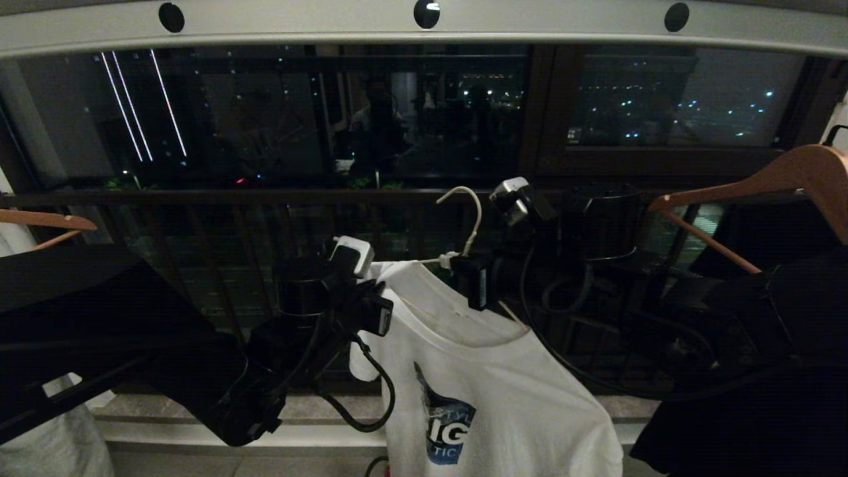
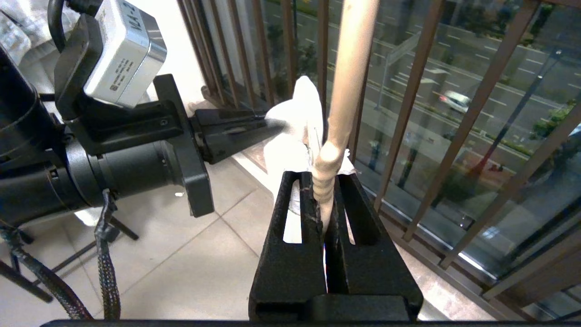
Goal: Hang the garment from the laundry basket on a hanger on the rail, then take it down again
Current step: Take the clothes off the clothes rack
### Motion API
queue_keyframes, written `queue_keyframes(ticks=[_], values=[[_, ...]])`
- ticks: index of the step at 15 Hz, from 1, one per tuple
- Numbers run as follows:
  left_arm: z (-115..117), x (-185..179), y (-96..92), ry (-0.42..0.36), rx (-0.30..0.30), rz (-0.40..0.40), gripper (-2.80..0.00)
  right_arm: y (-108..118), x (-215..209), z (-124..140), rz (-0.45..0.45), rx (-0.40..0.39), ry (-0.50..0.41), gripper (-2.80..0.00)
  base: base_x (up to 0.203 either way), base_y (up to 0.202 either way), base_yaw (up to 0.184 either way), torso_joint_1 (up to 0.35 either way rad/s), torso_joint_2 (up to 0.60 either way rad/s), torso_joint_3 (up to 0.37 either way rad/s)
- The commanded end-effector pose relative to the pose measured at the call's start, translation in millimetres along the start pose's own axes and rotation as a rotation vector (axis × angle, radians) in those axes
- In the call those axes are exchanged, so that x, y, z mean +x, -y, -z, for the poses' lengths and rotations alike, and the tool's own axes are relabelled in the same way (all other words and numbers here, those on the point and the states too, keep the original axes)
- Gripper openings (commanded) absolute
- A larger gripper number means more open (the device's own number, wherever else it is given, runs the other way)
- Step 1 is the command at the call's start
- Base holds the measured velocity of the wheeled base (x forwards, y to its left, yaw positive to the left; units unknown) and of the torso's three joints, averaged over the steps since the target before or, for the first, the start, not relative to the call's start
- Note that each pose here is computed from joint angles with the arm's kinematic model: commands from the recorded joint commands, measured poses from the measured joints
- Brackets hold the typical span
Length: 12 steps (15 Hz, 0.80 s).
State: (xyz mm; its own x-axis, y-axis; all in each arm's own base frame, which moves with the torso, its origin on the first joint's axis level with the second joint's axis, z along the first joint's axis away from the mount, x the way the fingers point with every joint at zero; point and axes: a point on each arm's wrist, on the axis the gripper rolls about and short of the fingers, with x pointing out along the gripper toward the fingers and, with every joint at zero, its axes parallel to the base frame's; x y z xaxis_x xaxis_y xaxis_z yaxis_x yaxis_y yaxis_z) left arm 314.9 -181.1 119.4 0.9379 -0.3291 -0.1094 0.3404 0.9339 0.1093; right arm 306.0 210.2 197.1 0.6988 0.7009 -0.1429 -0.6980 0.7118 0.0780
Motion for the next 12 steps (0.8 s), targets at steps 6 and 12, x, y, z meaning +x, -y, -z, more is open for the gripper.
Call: queue_keyframes(ticks=[6, 12], values=[[-9, 6, -9.1, 0.093, -0.027, -0.045, -2.8, 6, 11, 12, 0.012, 0.003, -0.03, -2.8, 0.0, 0.0, 0.0, 0.0, 0.0, 0.0], [1, 35, -43.3, 0.105, -0.157, -0.105, -2.8, 8, 12, 15, 0.016, 0.004, -0.037, -2.8, 0.0, 0.0, 0.0, 0.0, 0.0, 0.0]])
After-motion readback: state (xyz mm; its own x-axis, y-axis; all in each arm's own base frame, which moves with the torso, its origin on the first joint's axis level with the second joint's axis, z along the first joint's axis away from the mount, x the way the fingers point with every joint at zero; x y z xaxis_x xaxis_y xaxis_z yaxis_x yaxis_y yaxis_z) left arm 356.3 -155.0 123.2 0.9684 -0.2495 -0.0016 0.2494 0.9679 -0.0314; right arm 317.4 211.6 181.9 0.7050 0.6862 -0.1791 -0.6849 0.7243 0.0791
